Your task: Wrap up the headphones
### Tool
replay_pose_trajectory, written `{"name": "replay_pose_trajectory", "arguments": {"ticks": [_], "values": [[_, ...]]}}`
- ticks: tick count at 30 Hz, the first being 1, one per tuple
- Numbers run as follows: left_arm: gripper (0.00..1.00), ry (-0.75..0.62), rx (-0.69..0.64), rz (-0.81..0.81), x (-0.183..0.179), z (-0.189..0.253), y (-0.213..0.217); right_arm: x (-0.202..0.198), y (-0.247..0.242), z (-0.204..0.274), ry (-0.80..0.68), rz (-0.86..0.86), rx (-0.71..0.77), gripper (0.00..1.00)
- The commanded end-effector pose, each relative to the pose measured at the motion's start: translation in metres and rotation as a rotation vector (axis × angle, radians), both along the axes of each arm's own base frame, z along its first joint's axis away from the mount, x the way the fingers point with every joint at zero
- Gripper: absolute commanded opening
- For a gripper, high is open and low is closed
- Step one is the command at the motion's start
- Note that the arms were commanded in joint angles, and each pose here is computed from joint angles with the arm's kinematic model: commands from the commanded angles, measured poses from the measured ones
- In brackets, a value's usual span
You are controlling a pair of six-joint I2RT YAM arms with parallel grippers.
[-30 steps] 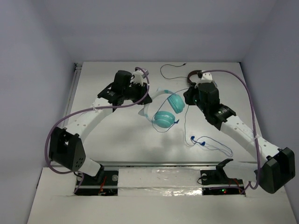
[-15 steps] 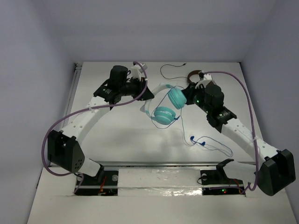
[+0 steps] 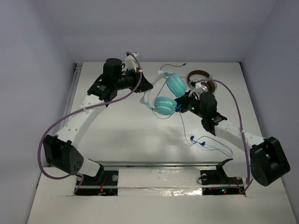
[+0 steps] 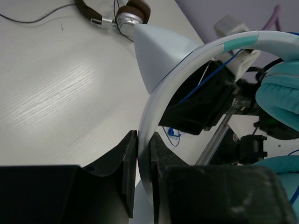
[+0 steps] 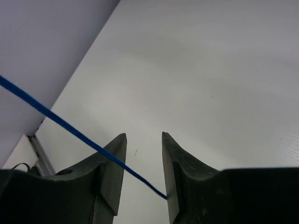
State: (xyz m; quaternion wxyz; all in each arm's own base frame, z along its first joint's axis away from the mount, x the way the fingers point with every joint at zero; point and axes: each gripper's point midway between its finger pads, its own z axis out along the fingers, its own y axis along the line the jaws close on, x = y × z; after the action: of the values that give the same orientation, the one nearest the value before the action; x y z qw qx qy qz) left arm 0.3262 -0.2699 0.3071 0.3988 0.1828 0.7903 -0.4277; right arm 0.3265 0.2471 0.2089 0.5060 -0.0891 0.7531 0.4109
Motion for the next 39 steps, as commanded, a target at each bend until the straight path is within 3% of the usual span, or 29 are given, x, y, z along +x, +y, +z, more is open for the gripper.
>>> {"name": "replay_pose_trajectory", "arguments": {"ticks": [1, 9, 23, 30, 35, 38, 39], "values": [[0.0, -0.153, -0.125, 0.016, -0.008, 0.082, 0.004, -0.002, 0.007, 0.009, -0.057, 0.044, 0.071, 0.43], [0.0, -0.187, -0.168, 0.137, 0.009, 0.115, 0.032, -0.013, 0.009, -0.018, 0.02, 0.067, 0.099, 0.47], [0.0, -0.218, -0.25, 0.286, 0.042, 0.148, 0.067, -0.035, 0.016, -0.083, 0.197, 0.07, 0.082, 0.46], [0.0, -0.291, -0.282, 0.389, 0.056, 0.187, 0.091, -0.048, 0.021, -0.097, 0.245, 0.09, 0.065, 0.44], [0.0, -0.273, -0.271, 0.5, 0.082, 0.178, 0.105, -0.071, 0.031, -0.105, 0.281, 0.126, 0.028, 0.44], [0.0, -0.246, -0.292, 0.53, 0.098, 0.165, 0.111, -0.087, 0.042, -0.112, 0.3, 0.144, -0.018, 0.36], [0.0, -0.223, -0.292, 0.549, 0.103, 0.155, 0.112, -0.086, 0.044, -0.112, 0.296, 0.124, -0.03, 0.27]]}}
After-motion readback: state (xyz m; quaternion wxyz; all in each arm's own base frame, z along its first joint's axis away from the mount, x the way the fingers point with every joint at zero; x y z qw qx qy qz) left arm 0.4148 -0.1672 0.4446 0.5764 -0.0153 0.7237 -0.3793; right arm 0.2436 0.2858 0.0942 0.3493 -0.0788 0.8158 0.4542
